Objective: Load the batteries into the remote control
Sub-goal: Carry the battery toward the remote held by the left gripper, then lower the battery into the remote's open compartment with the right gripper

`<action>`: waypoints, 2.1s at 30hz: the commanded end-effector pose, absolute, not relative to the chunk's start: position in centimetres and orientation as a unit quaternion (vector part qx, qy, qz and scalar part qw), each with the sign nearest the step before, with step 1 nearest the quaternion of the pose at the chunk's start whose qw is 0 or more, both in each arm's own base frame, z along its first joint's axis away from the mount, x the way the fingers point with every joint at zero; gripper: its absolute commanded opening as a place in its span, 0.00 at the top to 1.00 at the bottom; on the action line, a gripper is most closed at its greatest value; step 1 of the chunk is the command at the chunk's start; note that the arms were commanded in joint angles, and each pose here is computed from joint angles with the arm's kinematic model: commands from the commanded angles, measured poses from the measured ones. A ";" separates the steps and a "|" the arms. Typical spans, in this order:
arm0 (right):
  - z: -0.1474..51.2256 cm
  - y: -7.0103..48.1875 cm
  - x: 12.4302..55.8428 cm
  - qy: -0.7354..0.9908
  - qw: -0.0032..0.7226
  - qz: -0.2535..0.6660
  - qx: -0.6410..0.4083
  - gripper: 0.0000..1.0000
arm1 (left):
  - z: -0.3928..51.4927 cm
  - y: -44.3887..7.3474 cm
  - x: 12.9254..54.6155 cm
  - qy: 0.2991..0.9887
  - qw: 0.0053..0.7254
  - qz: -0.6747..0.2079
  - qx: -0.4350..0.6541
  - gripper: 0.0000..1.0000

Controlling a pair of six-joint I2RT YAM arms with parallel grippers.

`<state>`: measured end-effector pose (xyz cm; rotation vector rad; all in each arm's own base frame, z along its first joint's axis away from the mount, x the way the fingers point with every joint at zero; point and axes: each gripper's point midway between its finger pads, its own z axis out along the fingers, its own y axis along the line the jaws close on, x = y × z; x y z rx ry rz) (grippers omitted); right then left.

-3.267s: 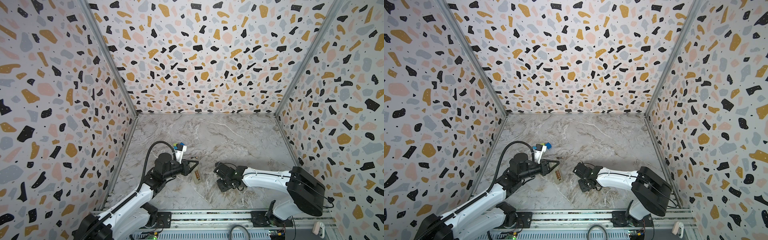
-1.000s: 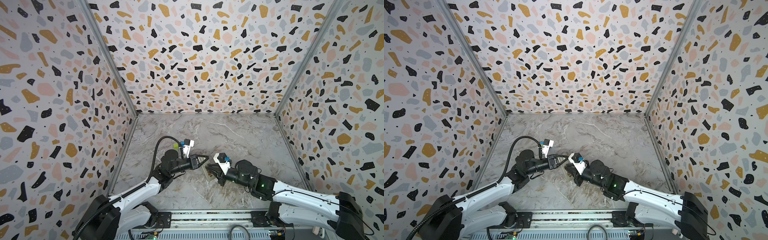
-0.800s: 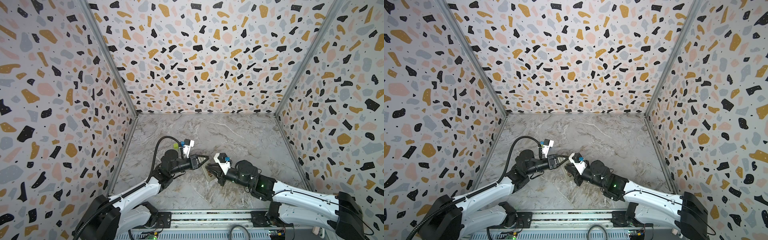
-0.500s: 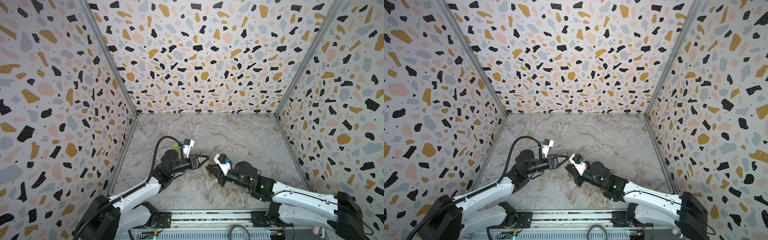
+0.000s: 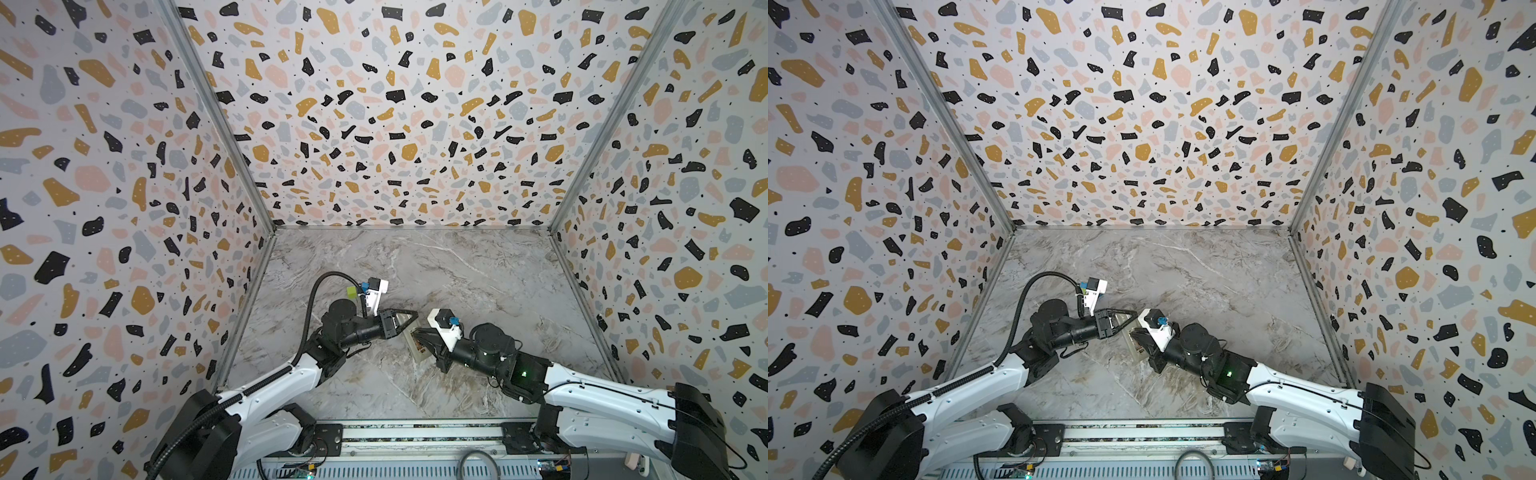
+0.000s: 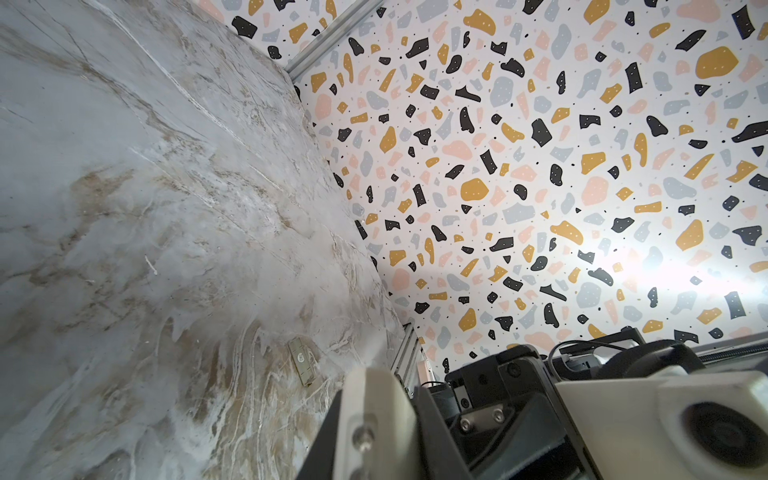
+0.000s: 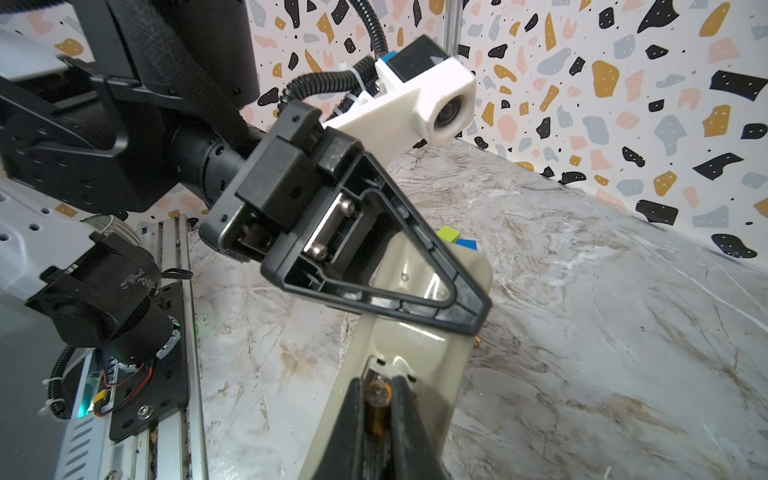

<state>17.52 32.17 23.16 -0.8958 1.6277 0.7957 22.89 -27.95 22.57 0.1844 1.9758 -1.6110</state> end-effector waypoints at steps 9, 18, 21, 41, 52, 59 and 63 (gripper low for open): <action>21.0 31.6 18.8 0.710 0.523 0.264 -0.390 0.97 | 25.4 -28.3 22.6 0.713 0.312 -0.621 0.096 1.00; 20.7 31.6 19.0 0.719 0.519 0.252 -0.388 0.86 | 25.3 -28.3 22.5 0.714 0.311 -0.619 0.100 1.00; 20.6 31.6 19.1 0.721 0.519 0.246 -0.388 0.81 | 25.3 -28.3 22.4 0.714 0.309 -0.619 0.101 1.00; 22.5 32.2 17.8 0.696 0.530 0.266 -0.405 0.60 | 24.4 -28.5 22.4 0.721 0.300 -0.616 0.102 1.00; 23.2 31.7 17.4 0.693 0.530 0.269 -0.408 0.44 | 22.8 -28.6 22.5 0.737 0.287 -0.603 0.103 1.00; 23.0 31.0 16.1 0.694 0.509 0.230 -0.454 0.39 | 21.1 -28.5 22.2 0.760 0.268 -0.583 0.107 1.00; 22.8 30.7 15.2 0.685 0.490 0.212 -0.495 0.41 | 20.2 -28.4 21.8 0.771 0.257 -0.570 0.120 1.00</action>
